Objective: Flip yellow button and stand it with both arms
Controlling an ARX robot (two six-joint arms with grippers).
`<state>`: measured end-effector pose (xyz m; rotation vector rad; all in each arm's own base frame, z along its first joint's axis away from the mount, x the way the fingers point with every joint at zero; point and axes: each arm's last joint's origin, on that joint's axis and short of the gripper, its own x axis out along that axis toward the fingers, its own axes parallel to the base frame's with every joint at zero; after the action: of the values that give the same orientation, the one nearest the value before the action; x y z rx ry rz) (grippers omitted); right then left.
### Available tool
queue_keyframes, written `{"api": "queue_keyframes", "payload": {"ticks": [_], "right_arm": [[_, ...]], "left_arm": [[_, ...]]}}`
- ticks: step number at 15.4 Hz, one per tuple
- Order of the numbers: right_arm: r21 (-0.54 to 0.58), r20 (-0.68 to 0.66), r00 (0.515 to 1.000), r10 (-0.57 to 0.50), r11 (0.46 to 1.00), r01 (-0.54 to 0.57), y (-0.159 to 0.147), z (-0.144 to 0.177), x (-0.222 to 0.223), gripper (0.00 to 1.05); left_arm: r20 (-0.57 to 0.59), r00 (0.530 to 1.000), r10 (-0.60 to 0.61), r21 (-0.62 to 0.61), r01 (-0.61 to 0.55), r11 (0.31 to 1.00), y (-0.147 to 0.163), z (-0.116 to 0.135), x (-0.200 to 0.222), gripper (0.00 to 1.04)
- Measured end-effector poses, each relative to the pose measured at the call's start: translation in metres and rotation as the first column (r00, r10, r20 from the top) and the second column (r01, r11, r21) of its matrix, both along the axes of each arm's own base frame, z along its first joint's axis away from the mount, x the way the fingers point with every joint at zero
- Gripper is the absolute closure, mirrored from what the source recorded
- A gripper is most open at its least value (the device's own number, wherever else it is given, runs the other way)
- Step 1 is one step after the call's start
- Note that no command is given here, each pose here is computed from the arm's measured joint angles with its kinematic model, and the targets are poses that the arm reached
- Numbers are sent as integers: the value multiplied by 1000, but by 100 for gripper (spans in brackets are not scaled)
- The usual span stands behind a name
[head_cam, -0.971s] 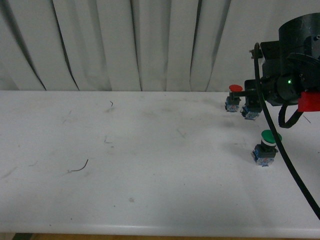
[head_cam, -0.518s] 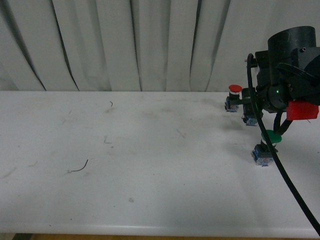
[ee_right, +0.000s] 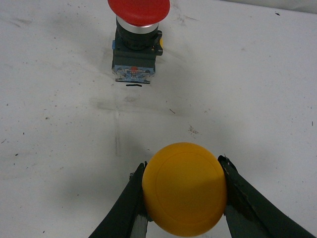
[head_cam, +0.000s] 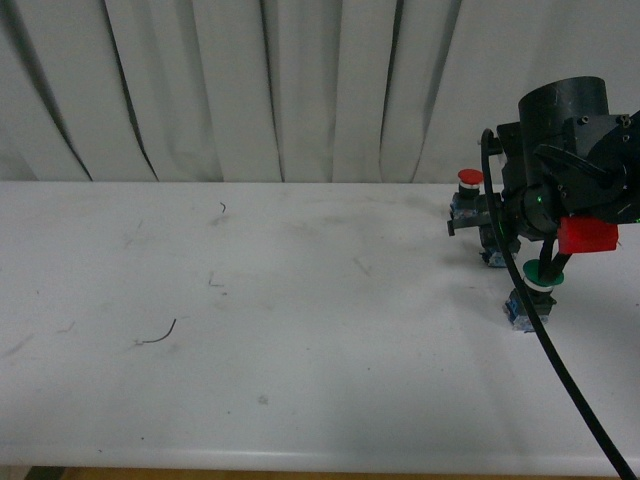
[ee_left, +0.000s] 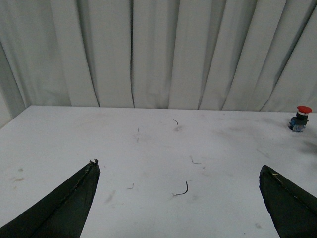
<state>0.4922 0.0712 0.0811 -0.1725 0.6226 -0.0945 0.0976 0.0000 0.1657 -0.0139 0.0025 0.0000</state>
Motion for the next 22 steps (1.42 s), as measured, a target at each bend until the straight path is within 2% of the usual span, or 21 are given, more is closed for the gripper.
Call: {"api": "queue_keyframes", "payload": {"ticks": [8,9,11,13,14,15,22], "right_arm": [[-1,-4,1000,7,1000,-7,5,-1,1,68],[-2,-4,1000,7,1000,-7,6,-1,1,64],[1,-1,1000,0,1000,0,6,-1,1,43],[4,7,1000,-3,1000,3,6,0,2,13],[5,10,1000,-5,1000,5,5,0,2,5],[5,14,1000,-6,1000,6,5,1,2,8],[59,65,998,20,998,-24,2,10,-5,6]], "left_arm": [[0,1000,0,0,0,1000,0,0,0,7],[0,1000,0,0,0,1000,0,0,0,7],[0,1000,0,0,0,1000,0,0,0,7],[0,1000,0,0,0,1000,0,0,0,7],[0,1000,0,0,0,1000,0,0,0,7],[0,1000,0,0,0,1000,0,0,0,7],[0,1000,0,0,0,1000,0,0,0,7]]}}
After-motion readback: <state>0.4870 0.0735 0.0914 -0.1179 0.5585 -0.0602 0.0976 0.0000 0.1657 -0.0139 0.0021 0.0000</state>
